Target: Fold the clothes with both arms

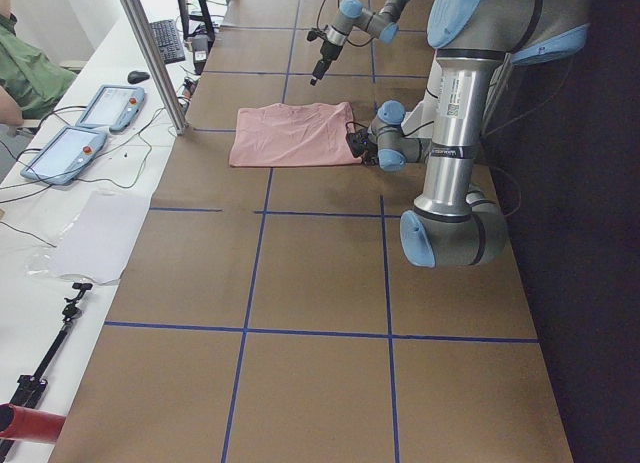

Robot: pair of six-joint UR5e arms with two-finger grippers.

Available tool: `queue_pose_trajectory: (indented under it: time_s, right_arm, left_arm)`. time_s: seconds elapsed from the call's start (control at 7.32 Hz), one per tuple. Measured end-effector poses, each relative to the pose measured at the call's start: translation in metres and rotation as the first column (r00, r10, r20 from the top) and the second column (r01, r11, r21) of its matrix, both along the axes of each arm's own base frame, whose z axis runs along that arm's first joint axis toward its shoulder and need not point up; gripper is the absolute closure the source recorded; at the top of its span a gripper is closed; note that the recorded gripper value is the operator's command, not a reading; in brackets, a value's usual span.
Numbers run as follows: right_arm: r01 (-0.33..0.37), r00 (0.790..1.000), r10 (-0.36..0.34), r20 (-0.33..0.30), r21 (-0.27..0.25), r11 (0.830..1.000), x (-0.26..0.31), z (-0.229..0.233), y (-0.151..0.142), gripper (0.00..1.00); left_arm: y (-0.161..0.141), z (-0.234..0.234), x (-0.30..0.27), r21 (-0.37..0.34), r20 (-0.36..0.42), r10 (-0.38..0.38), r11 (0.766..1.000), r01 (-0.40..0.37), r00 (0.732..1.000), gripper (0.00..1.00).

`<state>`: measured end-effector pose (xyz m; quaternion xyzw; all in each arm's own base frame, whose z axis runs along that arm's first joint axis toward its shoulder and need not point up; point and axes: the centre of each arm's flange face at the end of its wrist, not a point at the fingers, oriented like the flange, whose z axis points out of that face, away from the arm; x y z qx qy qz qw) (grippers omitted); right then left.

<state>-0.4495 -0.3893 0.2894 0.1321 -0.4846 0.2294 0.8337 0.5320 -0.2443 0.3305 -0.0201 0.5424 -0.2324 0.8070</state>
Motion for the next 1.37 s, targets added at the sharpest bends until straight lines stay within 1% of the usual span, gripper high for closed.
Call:
queue_pose_trajectory:
  time_s: [0.41,0.55,0.68,0.82,1.23,1.37]
  right_arm:
    - [0.004,1.000,-0.004,-0.002,0.002,1.000,-0.003,0.000,0.003,0.00]
    - [0.005,1.000,-0.005,-0.003,0.004,1.000,-0.005,0.000,0.005,0.00]
    - [0.006,1.000,-0.006,-0.005,0.007,1.000,-0.007,0.000,0.008,0.00]
    - [0.007,1.000,-0.007,-0.006,0.009,1.000,-0.009,0.000,0.010,0.00]
    - [0.009,1.000,-0.009,-0.007,0.010,1.000,-0.011,0.000,0.013,0.00]
    - [0.009,1.000,-0.009,-0.007,0.010,1.000,-0.012,0.000,0.013,0.00]
  left_arm:
    - [0.002,-0.004,0.003,0.005,-0.007,0.004,1.000,-0.004,1.000,1.00]
    - [0.001,-0.007,0.001,0.010,-0.010,-0.001,1.000,0.001,1.000,0.78]
    - [0.001,-0.009,0.000,0.015,-0.014,-0.005,1.000,0.005,1.000,0.37]
    - [0.000,-0.009,-0.002,0.019,-0.014,-0.006,1.000,0.006,1.000,0.34]
    - [-0.003,-0.006,-0.006,0.014,-0.010,-0.016,1.000,0.016,1.000,0.37]
    - [-0.005,-0.005,-0.007,0.010,-0.008,-0.022,1.000,0.022,1.000,0.44]
